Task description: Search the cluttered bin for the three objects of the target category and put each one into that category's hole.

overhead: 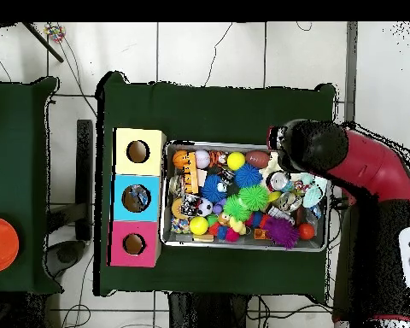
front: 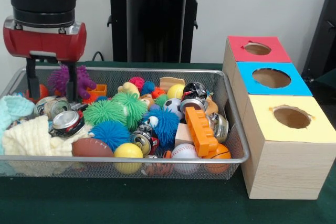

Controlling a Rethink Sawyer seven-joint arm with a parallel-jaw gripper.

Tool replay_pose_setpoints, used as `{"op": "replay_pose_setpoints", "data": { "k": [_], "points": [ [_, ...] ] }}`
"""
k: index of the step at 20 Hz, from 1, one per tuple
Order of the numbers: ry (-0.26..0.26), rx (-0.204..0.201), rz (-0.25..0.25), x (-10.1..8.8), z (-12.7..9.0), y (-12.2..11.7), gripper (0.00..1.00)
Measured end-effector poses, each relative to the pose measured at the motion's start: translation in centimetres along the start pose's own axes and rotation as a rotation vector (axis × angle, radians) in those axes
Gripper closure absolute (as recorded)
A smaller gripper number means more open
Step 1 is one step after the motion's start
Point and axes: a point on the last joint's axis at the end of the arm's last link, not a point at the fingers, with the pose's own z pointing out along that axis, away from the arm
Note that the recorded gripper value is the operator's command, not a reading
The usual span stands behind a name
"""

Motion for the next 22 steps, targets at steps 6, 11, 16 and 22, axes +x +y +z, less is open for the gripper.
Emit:
{"op": "replay_pose_setpoints", "data": {
  "k": [6,11,16,22],
  "points": [
    [0.002,-0.016,0.023,0.1,0.2,-1.6,0.0],
    [0.003,0.003,0.037,0.3,1.3,-4.1,0.0],
    [0.018,0.02,0.043,1.2,3.1,-6.4,0.0],
    [0.06,0.015,0.054,3.5,6.4,-8.5,0.0]
  ]
}}
